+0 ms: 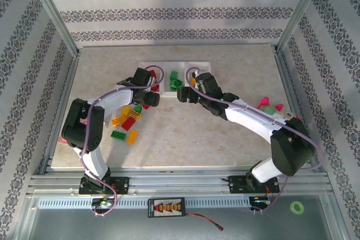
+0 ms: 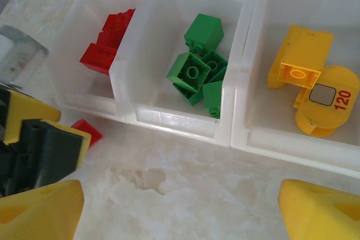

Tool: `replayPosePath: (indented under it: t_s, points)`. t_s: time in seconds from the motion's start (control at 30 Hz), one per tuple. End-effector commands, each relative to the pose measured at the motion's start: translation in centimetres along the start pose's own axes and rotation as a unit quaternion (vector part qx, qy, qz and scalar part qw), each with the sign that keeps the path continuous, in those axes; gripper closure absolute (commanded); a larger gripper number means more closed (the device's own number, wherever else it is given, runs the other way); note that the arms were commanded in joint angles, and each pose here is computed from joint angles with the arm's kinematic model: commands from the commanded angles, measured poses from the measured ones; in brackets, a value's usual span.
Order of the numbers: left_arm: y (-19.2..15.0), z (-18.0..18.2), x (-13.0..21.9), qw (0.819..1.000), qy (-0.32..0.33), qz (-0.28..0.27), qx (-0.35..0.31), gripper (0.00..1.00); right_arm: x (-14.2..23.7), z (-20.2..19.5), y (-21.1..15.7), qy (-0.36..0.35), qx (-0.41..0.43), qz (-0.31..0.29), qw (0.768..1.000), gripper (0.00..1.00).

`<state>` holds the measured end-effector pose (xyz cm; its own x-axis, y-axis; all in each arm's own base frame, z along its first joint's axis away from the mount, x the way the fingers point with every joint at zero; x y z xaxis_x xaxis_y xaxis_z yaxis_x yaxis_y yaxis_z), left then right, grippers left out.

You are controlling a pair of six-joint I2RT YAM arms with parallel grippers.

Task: Sort the legos into containers by color
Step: Pick up the lego from the center of the table.

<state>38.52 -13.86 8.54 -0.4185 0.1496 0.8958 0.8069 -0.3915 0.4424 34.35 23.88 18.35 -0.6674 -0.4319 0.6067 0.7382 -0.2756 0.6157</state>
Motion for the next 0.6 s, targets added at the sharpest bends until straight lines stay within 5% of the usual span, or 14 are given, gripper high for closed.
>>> replayPosePath:
  t_s: [0.0, 0.23, 0.57]
  points:
    - [0.2, -0.1, -0.6, 1.000, 0.001, 0.010, -0.014, 0.31, 0.7, 0.7, 0.5, 0.008, 0.006, -0.014, 1.000, 0.10]
    - [-0.7, 0.1, -2.7, 0.999, 0.011, 0.031, -0.012, 0.33, 0.7, 0.5, 0.4, 0.006, 0.003, -0.014, 1.000, 0.11]
    - [-0.7, 0.4, -2.5, 0.999, 0.023, 0.036, 0.008, 0.56, 0.6, 0.4, 0.2, 0.005, 0.001, -0.012, 1.000, 0.11]
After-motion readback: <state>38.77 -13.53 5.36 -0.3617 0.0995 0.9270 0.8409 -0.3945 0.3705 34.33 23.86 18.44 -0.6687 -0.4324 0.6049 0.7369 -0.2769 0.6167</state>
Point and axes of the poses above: each hand's point on the last joint's axis, 136 mm out from that joint toward the fingers, its own x axis back along the fingers, its own z axis along the line the jaws close on, y = z × x, the point moved 3 cm from there along x, back along the fingers, and after that the axes turned 14 degrees about -x, right-handed, at the moved point
